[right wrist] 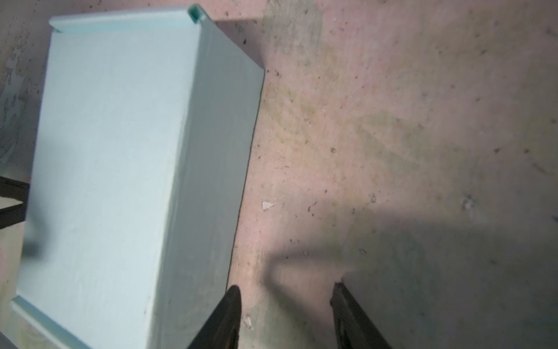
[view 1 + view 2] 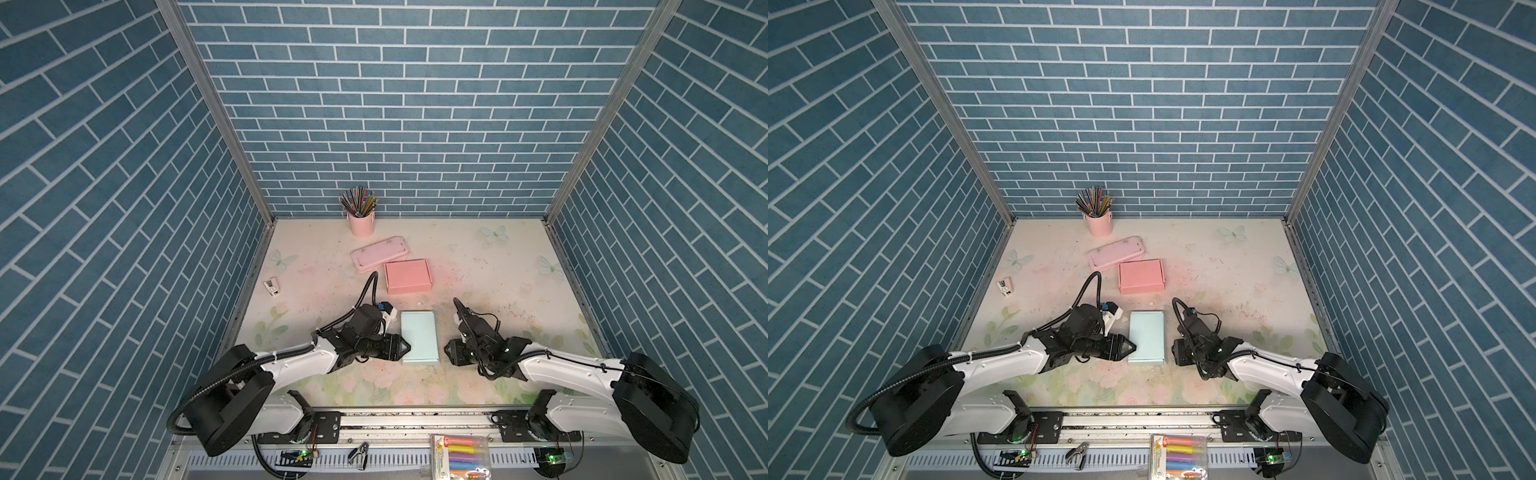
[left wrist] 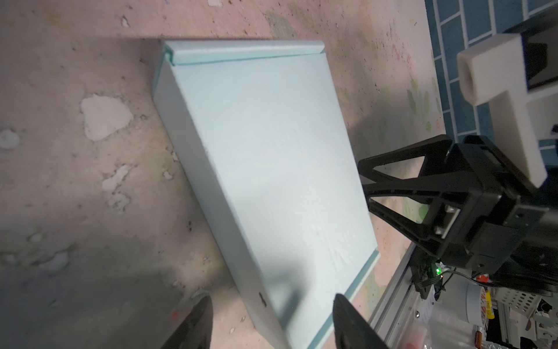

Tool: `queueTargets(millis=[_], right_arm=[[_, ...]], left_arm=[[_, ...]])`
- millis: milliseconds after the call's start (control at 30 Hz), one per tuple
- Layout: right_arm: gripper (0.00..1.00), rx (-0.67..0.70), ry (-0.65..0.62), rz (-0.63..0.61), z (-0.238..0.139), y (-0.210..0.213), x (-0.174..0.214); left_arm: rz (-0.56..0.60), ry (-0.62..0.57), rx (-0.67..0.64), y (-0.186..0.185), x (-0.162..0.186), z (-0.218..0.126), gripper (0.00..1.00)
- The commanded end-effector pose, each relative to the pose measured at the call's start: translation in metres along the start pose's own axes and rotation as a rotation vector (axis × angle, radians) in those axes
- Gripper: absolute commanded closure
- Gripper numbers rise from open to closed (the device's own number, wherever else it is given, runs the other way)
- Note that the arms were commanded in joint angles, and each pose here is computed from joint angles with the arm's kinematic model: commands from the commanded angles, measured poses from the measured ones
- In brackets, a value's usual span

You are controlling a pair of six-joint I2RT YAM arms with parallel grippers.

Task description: Fold the paper box

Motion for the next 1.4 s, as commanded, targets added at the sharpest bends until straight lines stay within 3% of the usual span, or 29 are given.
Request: queueTargets(millis=[0,633,1000,1367], right_arm=[[0.51,0.018,0.063,0.038,0.0,-0.007,0.02],[0.53,-0.023,0.086,-0.038,0.008,0.03,0.017],[0.57,-0.208,-0.018,-0.073,-0.005,0.085,0.003],[0.57,-0.377,-0.056,-0.148,-0.017,0.113,0.0]], left_arm=[[-0.017,0.008,0.001,-0.002,0.009,-0.001,0.37],[-0.004,0.034,0.099,-0.043,0.019,0.018,0.43],[-0.009,0.006,0.205,-0.07,0.016,0.015,0.45],[-0.005,-0.005,0.213,-0.071,0.015,0.014,0.45]])
Point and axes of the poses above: each gripper's point midway between its finger pads, its own z axis out along the fingers, its own y axis along the line the jaws close on, x = y × z, the point moved 2 cm from there along -z, back along the fingers, and after that the axes turned 1 degree about -z, right-handed, at the moved point
